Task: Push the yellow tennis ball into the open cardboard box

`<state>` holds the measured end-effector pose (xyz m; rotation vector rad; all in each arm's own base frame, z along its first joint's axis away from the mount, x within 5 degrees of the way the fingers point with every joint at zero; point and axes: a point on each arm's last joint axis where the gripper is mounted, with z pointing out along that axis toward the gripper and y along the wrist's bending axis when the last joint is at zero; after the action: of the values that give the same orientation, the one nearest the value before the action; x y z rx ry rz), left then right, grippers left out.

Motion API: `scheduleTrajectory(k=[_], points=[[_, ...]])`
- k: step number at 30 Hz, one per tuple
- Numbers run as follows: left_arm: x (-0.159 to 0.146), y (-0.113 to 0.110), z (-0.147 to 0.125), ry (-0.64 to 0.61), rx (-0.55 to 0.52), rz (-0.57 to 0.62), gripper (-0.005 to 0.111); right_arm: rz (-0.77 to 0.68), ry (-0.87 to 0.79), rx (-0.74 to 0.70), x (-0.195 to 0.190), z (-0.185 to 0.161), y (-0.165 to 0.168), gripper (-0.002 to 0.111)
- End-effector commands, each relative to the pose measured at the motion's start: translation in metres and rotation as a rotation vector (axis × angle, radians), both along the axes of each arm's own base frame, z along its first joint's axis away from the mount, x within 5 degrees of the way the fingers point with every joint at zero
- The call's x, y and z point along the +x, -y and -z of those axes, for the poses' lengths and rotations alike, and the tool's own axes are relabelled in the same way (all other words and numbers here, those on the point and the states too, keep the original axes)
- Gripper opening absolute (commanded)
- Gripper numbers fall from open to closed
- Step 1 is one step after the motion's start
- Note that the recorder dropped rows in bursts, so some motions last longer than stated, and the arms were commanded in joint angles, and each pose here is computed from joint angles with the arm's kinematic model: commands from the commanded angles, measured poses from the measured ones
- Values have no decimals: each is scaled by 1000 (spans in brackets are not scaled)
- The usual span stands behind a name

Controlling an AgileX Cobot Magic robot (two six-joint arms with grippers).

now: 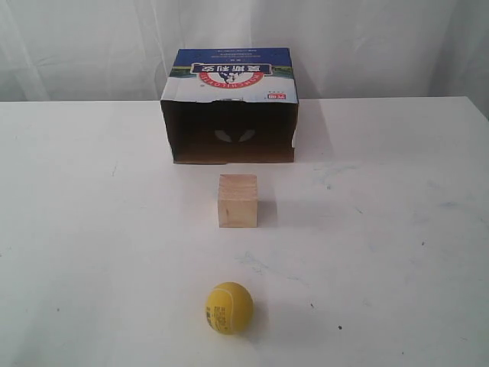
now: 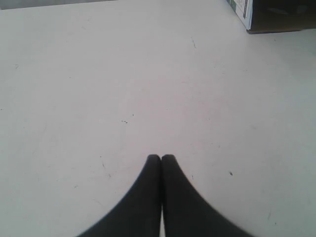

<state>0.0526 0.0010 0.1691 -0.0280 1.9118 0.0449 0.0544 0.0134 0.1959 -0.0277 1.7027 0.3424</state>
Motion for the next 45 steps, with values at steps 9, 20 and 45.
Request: scheduleTrajectory(k=[9,20,45], points=[[0,1,1,3,-9,8,0,-9,346,57,-2,-30,-1,0],[0,1,1,3,-9,8,0,-9,369,-37,-5,-45,0,0],[0,1,1,3,-9,8,0,22,36,-117,-2,-15,4,0]])
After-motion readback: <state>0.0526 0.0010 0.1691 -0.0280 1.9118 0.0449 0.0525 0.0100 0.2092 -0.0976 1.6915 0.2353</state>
